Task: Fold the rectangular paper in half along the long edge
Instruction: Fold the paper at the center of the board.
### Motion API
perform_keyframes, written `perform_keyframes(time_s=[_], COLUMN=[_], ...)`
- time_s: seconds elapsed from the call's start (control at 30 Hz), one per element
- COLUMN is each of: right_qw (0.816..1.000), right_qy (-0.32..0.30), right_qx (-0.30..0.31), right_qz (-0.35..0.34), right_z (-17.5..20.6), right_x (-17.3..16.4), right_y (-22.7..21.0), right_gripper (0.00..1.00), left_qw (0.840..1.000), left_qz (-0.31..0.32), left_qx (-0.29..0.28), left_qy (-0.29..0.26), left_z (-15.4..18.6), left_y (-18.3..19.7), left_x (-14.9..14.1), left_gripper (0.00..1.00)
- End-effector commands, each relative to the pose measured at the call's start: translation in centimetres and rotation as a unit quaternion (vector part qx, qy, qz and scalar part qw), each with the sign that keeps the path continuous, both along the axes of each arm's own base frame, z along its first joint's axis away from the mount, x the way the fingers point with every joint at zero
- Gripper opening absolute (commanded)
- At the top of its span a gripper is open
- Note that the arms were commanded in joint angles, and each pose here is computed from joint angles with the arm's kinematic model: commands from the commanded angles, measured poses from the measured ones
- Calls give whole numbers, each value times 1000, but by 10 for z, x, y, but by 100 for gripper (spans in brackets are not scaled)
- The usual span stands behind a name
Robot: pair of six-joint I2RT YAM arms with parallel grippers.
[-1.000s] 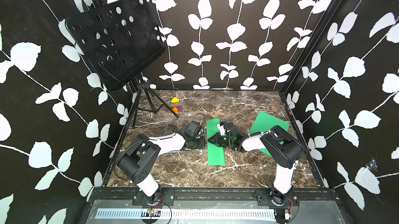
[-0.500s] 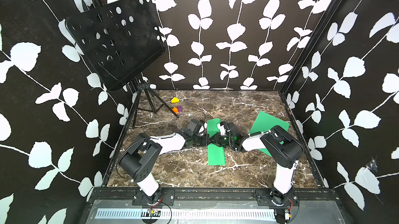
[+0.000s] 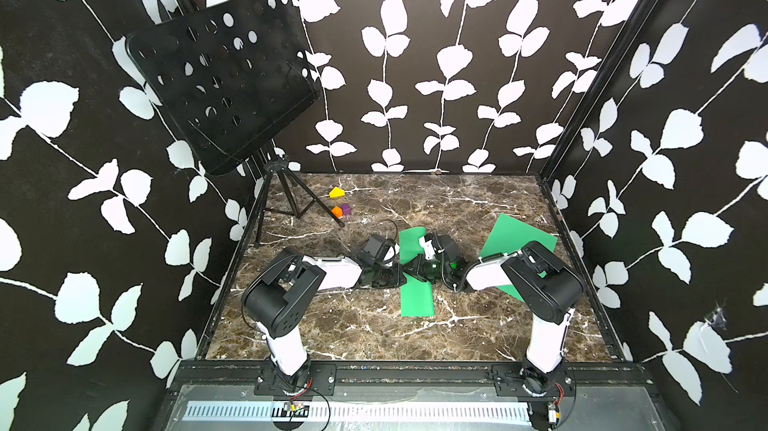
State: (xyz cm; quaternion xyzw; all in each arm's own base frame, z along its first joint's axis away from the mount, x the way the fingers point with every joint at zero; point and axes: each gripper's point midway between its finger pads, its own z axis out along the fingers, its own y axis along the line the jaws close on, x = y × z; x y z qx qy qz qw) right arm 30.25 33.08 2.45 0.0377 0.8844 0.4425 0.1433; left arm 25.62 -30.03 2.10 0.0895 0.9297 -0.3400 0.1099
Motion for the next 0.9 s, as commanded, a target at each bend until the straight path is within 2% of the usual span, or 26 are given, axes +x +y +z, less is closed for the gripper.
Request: perform_keyframes(time_s=[0.0, 0.2, 0.33, 0.47, 0.6, 0.77, 0.87], right_qw=[1000, 1000, 1000, 998, 995, 991, 991], right_qy=[14, 2, -24, -60, -87, -88, -73], right_qx=[-16, -1, 15, 5, -31, -83, -101], right_qz=[-9, -1, 12, 6, -24, -61, -58], right_z=[-12, 3, 28, 50, 61, 59, 48], right_x=[-3, 0, 6, 11, 11, 4, -3], right_y=[-6, 1, 8, 0, -27, -69, -81], right_gripper=[15, 16, 23, 31, 44, 68, 74], left_qw=[999, 993, 990, 989, 989, 989, 989], left_qz=[5, 7, 6, 5, 4, 2, 1], left_qx=[52, 112, 131, 135, 137, 138, 140], left_qy=[15, 34, 46, 53, 53, 52, 53], left_z=[-18, -33, -41, -46, -46, -46, -47], left_y=[16, 39, 46, 48, 48, 48, 48], left_x=[-6, -19, -24, -27, -27, -27, -26], left_gripper=[10, 8, 8, 8, 8, 9, 10])
